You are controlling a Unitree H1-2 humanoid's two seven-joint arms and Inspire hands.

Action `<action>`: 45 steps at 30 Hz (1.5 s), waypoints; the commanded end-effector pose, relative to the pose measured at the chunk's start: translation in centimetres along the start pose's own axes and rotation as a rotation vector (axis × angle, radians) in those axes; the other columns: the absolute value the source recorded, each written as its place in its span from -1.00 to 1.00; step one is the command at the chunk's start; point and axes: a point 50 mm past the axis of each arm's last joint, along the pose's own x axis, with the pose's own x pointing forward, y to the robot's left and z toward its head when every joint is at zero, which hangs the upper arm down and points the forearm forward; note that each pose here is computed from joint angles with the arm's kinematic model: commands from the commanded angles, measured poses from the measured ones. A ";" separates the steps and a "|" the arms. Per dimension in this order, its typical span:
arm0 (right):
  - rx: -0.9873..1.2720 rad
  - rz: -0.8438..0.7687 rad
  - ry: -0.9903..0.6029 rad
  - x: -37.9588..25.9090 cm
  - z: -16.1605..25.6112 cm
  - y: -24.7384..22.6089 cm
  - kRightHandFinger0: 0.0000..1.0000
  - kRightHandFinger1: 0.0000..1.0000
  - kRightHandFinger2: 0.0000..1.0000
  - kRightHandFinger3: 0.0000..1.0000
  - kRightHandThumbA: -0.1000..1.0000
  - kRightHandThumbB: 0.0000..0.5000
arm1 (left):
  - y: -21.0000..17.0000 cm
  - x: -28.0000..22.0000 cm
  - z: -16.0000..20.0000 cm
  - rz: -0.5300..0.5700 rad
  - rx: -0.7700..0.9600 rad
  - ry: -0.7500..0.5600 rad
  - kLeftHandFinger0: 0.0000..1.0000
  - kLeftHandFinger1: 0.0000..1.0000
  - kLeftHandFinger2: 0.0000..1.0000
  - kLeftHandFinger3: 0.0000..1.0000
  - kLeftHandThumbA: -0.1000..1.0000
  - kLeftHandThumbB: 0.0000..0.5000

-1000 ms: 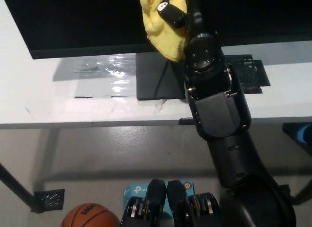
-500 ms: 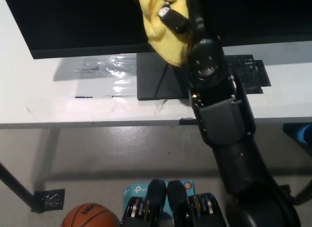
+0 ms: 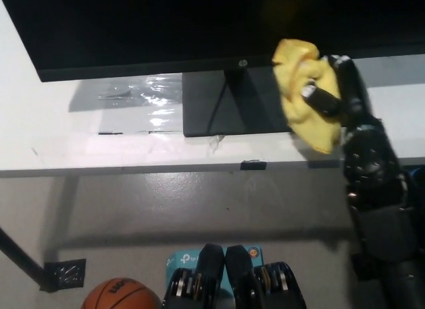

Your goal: The robot uses its right hand to pick up the cloth kept in the middle of the desk and use it to wipe the monitor in the middle of the desk by swiping its screen twice

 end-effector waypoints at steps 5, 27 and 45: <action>-0.114 -0.050 0.073 2.5 -3.1 -4.5 -1.00 -0.63 -0.21 -0.48 -1.00 -0.50 | 0.9 -0.7 -0.5 0.034 -0.014 -0.009 1.00 1.00 1.00 1.00 -0.24 0.98; -0.370 0.032 0.148 2.7 -3.7 -4.0 1.00 1.00 1.00 1.00 0.07 0.68 | 1.2 -0.9 -0.4 0.046 -0.013 -0.017 1.00 1.00 1.00 1.00 -0.23 1.00; -0.381 -0.056 0.118 1.6 -0.6 -6.7 1.00 1.00 1.00 1.00 0.25 1.00 | 1.8 -1.1 -0.4 0.059 -0.027 -0.021 1.00 1.00 1.00 1.00 -0.32 0.96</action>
